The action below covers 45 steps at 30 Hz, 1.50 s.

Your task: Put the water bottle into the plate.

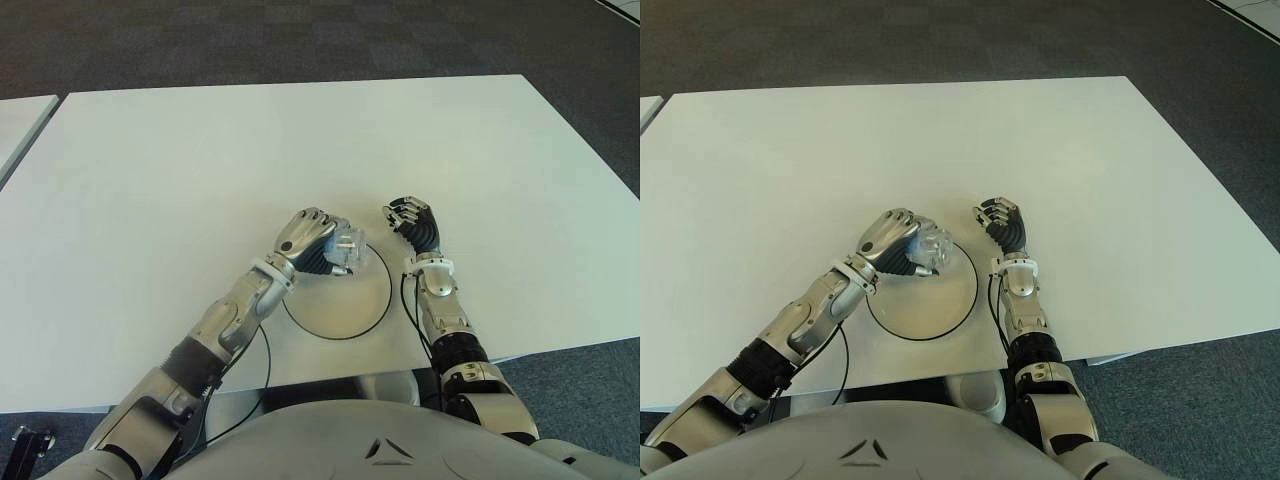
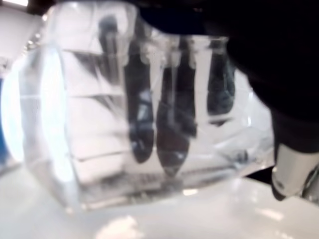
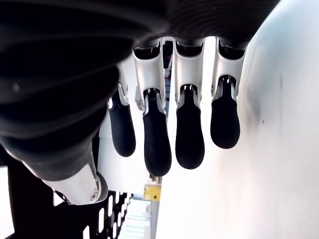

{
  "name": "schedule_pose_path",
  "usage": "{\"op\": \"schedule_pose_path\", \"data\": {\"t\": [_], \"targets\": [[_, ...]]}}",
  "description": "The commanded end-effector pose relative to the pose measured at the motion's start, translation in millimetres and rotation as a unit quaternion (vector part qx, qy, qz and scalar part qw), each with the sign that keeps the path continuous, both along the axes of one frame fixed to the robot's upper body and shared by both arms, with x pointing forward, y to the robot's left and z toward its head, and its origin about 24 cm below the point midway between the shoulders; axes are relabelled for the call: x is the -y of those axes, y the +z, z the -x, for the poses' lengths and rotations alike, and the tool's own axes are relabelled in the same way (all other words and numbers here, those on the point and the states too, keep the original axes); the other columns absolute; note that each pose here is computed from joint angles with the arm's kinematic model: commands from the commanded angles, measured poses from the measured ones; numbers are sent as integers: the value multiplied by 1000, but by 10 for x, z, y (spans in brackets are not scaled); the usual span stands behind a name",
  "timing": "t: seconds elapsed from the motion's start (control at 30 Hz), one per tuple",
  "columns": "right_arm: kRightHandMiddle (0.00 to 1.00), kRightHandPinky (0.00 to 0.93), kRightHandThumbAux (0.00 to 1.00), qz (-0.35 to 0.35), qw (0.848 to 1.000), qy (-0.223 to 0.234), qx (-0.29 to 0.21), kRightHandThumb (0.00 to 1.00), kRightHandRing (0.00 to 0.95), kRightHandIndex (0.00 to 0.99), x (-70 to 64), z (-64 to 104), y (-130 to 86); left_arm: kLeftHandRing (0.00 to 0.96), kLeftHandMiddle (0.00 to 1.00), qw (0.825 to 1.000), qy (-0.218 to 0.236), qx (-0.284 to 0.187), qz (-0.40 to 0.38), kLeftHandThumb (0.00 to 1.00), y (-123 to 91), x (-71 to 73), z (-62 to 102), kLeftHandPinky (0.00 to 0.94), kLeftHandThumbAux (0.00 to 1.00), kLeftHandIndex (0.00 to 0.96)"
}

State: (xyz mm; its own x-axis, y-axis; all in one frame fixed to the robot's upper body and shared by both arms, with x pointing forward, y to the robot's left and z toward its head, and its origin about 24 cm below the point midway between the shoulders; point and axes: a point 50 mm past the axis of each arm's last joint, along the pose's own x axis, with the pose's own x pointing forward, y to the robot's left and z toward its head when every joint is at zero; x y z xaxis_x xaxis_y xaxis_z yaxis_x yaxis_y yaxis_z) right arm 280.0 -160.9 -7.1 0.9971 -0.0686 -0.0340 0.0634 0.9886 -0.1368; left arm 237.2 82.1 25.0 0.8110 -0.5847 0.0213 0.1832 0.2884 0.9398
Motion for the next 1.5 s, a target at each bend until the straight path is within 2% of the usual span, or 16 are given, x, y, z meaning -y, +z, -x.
{"op": "schedule_pose_path", "data": {"t": [0.03,0.4,0.73,0.93,1.07,1.13,1.2,1.23,1.3,1.5], "targets": [[606,643,729,-1,1000,-1,-11,706,628,433,-6,7,-22,525,499,998,-12,-45,-44,948,-153,-35,31,764,653,383],[606,636,729,0,1000,-2,-12,706,626,432,0,7,-20,538,516,991,-27,-93,-88,950,-199,-57,42,751,650,386],[606,647,729,-4,1000,0,-10,706,626,433,10,10,-18,551,536,990,-32,-111,-79,945,-201,-77,75,652,649,378],[606,644,729,-6,1000,2,-8,706,627,433,13,13,-17,544,488,992,-46,-101,-67,930,-176,-85,84,545,664,344],[606,640,729,-6,1000,0,-9,706,626,433,18,11,-19,501,491,992,-52,-96,-65,848,-166,-85,88,500,680,354],[607,641,729,-5,1000,-2,-10,706,625,433,21,9,-21,450,425,992,-55,-94,-66,759,-161,-85,93,460,697,386],[607,642,729,-5,1000,-3,-10,706,625,433,22,8,-22,399,376,992,-57,-94,-68,726,-161,-87,96,407,704,396],[606,643,729,-5,1000,-3,-10,706,625,433,23,8,-22,363,344,991,-58,-94,-69,625,-161,-87,96,367,693,321],[606,645,729,-4,1000,-3,-10,706,624,433,21,7,-20,317,303,991,-59,-95,-72,507,-161,-88,98,319,686,236],[605,645,729,-4,1000,0,-6,706,625,433,18,8,-15,229,223,991,-62,-93,-75,387,-156,-100,111,236,692,141]]}}
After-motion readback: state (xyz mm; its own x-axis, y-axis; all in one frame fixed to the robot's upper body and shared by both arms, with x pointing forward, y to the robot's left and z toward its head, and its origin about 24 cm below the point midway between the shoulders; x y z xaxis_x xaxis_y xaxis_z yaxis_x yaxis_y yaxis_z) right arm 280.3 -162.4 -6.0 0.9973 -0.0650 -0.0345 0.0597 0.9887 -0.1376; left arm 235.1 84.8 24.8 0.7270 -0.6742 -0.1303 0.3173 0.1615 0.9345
